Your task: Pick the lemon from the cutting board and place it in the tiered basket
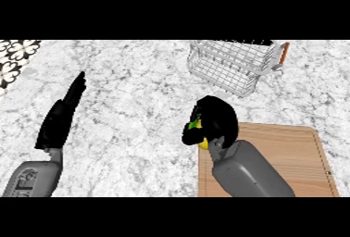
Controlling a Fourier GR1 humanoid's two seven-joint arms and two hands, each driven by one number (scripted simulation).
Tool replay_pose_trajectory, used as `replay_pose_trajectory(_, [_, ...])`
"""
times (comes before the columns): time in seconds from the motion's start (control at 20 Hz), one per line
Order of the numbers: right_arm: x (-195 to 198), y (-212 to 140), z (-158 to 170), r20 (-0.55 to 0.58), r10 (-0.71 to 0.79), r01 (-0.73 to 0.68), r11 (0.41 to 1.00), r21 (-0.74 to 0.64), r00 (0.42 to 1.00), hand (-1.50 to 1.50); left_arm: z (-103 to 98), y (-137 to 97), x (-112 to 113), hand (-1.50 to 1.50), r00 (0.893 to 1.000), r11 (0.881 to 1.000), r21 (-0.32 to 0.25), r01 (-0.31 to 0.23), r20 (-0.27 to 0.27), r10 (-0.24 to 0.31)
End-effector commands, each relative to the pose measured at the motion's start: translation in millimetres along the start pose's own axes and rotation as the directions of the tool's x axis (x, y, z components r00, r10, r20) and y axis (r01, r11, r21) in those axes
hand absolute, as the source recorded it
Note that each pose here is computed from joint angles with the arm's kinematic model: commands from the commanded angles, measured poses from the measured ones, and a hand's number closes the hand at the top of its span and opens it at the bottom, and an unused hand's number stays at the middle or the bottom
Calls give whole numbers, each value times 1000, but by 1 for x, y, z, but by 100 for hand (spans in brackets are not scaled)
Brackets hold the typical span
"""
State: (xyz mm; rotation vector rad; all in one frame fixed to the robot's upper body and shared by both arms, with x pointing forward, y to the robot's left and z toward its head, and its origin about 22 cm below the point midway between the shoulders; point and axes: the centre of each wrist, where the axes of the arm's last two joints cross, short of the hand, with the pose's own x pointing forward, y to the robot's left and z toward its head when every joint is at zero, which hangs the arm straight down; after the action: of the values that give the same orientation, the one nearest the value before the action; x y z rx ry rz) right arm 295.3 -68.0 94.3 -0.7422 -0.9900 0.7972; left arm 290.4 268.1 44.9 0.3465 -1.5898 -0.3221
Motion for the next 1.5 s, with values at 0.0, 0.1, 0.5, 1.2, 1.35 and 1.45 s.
replay_pose_trajectory(0.0, [49, -19, 2, -25, -113, 106, 976, -189, 993, 150, -7, -8, 8, 0, 1000, 999, -37, 2, 25, -1])
replay_pose_trajectory(0.1, [64, -38, 4, 30, -187, 188, 940, -285, 982, 150, -8, -4, 7, 0, 1000, 1000, -25, 19, 22, -18])
replay_pose_trajectory(0.5, [130, -82, 14, 123, -158, 200, 753, -627, 980, 150, -12, -17, 8, 0, 1000, 999, -51, -3, 10, 3])
replay_pose_trajectory(1.2, [204, -145, 12, 13, -159, 118, 678, -726, 987, 150, -17, -12, 1, 0, 1000, 1000, -5, -7, -4, 7])
replay_pose_trajectory(1.35, [217, -153, 10, -44, -66, 13, 681, -732, 997, 150, -18, -15, 7, 0, 1000, 1000, -7, -3, -12, 3])
replay_pose_trajectory(1.45, [204, -139, -13, -64, -58, -7, 680, -733, 996, 150, -8, -14, -3, 0, 1000, 999, 23, 21, -10, -21])
